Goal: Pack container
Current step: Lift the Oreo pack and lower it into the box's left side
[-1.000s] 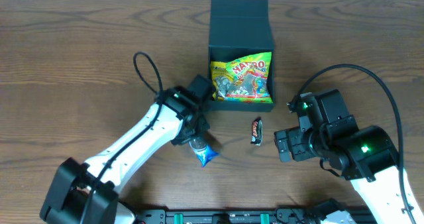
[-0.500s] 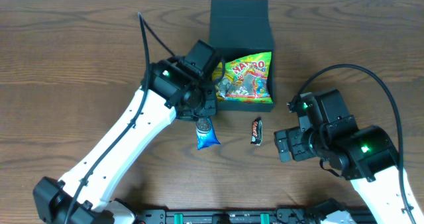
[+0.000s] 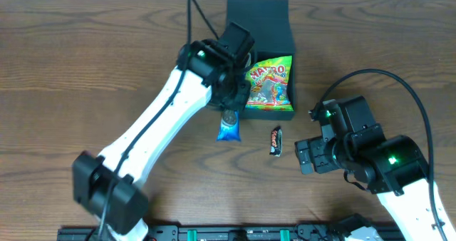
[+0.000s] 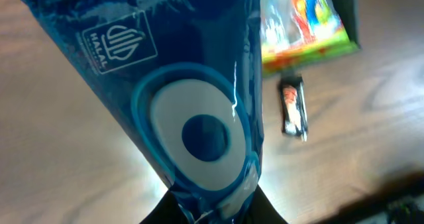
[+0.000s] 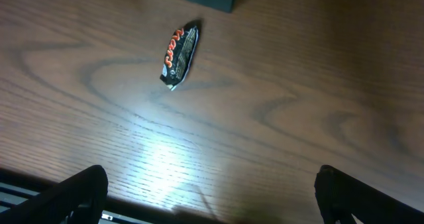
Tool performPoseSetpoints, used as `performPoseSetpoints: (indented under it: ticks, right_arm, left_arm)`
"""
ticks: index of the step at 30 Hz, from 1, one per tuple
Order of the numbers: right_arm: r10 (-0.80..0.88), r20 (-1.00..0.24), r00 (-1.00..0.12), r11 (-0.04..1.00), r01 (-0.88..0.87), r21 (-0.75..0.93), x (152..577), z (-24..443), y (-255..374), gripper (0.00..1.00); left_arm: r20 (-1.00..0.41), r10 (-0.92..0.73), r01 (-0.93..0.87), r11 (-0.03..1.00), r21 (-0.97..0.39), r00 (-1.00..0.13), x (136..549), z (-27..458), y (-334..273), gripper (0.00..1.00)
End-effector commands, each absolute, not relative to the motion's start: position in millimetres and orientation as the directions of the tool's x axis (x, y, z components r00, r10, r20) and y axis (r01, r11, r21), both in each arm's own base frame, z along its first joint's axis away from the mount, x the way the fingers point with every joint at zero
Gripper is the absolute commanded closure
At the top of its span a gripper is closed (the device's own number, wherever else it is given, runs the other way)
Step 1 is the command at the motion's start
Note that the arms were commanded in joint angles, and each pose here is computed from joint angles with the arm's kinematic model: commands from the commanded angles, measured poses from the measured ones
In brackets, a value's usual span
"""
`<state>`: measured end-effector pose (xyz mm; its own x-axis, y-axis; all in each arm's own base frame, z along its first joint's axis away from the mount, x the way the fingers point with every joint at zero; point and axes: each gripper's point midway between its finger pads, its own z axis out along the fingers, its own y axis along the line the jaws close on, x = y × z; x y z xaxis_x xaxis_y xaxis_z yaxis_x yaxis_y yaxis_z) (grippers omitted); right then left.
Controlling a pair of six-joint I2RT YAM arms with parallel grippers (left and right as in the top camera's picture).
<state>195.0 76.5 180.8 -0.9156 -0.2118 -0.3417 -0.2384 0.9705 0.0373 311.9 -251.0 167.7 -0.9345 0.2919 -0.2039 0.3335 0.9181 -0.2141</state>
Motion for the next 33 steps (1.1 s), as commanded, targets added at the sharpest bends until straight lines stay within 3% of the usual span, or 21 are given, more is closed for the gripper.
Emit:
performPoseSetpoints:
  ticks: [1,12,20,33]
  right_arm:
    - [-0.213,-0.347,-0.913,0.969,-0.244,0.046,192.8,182.1,79.6,0.01]
    - [-0.213,-0.347,-0.913,0.969,-0.244,0.046,193.0,182.1,79.6,0.01]
    - [-0.213,-0.350,-0.912,0.969,-0.244,0.046,193.6,182.2,79.8,0.01]
    - [-0.213,-0.350,-0.912,0.969,-0.244,0.046,193.6,182.2,79.8,0.01]
  left_arm:
    - [-0.239,0.292,0.344,0.914,-0.215,-0.926,337.8,158.4,-255.1,0.94]
    - [-0.252,0.208,0.269,0.934,-0.235,-0.945,387.3,109.5,-258.8,0.95]
    - [-0.327,0.179,0.270,0.927,-0.260,-0.928,406.5,114.9,-267.7,0.94]
    - [-0.326,0.168,0.250,0.941,-0.227,-0.930,408.5,109.8,-262.0,0.94]
